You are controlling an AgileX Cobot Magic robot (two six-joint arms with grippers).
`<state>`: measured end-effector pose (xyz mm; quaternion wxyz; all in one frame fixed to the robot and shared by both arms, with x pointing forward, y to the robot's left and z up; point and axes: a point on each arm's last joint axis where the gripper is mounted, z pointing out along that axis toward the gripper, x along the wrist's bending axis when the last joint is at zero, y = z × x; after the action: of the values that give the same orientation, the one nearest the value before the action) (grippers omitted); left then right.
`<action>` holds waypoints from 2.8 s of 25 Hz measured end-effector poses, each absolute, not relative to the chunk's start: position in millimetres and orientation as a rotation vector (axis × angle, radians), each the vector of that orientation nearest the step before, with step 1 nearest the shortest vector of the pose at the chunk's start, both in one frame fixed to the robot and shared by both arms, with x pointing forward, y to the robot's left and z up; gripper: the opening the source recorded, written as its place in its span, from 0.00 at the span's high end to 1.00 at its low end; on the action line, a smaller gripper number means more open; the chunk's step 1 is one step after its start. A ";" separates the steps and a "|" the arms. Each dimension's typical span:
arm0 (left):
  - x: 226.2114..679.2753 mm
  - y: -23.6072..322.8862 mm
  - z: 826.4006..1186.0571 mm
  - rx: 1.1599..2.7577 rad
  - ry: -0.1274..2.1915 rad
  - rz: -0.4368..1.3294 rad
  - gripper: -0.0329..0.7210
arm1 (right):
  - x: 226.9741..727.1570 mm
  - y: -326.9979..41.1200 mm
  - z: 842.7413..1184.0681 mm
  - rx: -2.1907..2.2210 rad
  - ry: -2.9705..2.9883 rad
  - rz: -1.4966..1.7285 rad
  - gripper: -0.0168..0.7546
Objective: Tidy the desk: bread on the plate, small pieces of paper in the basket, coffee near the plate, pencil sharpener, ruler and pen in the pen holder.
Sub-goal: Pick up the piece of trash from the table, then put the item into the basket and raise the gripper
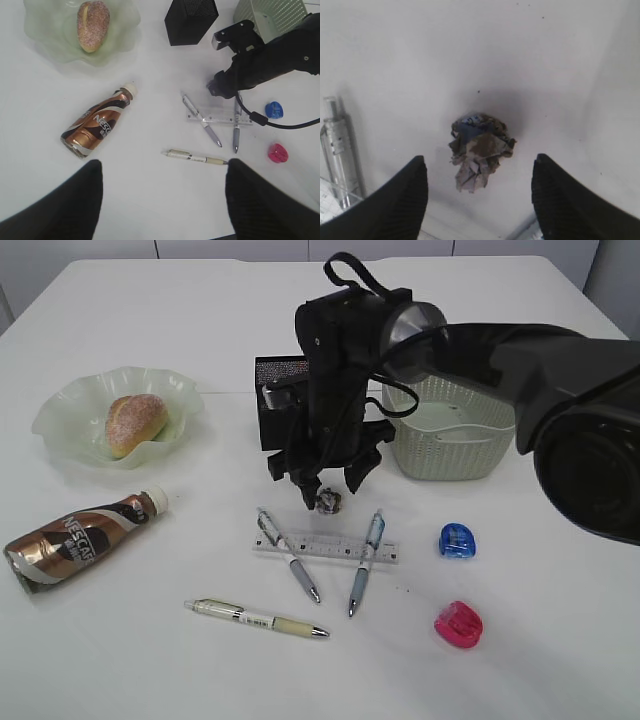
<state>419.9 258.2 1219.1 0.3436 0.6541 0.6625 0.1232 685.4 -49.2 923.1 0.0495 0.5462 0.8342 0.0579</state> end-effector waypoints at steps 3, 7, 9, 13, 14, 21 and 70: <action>419.9 258.4 1219.1 1.700 1.722 0.322 0.21 | 685.7 -49.0 918.6 1.666 2.545 0.167 0.36; 419.9 258.5 1219.0 1.700 1.723 0.324 0.21 | 686.0 -49.1 912.7 1.664 2.551 0.149 0.36; 419.9 258.5 1219.0 1.700 1.723 0.324 0.21 | 686.1 -49.0 909.2 1.666 2.554 0.140 0.36; 420.0 258.9 1219.0 1.702 1.724 0.329 0.21 | 686.2 -49.0 900.8 1.670 2.561 0.120 0.36; 420.1 259.1 1218.9 1.702 1.725 0.332 0.21 | 686.2 -48.9 899.9 1.670 2.562 0.117 0.36; 420.3 260.0 1218.8 1.705 1.729 0.343 0.21 | 686.9 -49.8 898.8 1.672 2.560 0.116 0.47; 420.3 260.0 1218.8 1.705 1.729 0.343 0.21 | 704.2 -108.7 1039.0 1.733 2.295 0.500 1.00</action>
<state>420.3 260.0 1218.8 0.3378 0.6544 0.6635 0.1317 704.2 -108.7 1039.0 0.1112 0.5900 0.7814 0.1703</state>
